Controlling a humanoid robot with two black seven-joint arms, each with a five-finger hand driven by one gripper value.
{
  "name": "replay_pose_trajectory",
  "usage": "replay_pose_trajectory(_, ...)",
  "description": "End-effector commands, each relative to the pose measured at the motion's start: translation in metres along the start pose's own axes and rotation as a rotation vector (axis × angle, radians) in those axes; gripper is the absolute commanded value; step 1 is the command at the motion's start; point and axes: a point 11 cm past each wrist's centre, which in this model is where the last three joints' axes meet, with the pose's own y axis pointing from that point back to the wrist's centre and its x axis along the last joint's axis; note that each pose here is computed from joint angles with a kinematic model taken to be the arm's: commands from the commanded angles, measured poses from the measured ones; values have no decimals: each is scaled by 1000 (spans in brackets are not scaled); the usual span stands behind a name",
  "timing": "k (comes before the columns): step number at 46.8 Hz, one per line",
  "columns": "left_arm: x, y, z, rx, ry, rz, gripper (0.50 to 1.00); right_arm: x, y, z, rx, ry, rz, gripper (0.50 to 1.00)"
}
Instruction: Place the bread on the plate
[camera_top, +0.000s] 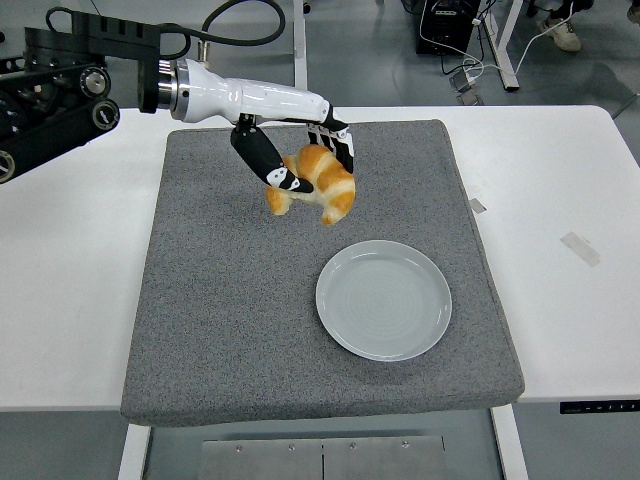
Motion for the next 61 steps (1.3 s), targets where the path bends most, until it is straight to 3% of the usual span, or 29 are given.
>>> replay_pose_trajectory(1,-4,-16,9,-17,-22,-35,566,0,0,0,1,-1,0,1000)
replay_pose_trajectory(19,-19,-76,25,-41,-52,-110,567,0,0,0,1,-1,0,1000)
replay_pose_trajectory(28,-33,-95,30,-46,-68,-146,567,1,0,0,1,-2,2,1000)
replay_pose_trajectory(61,-82,-109,8,-12,-42,-183,567,1,0,0,1,-2,2,1000)
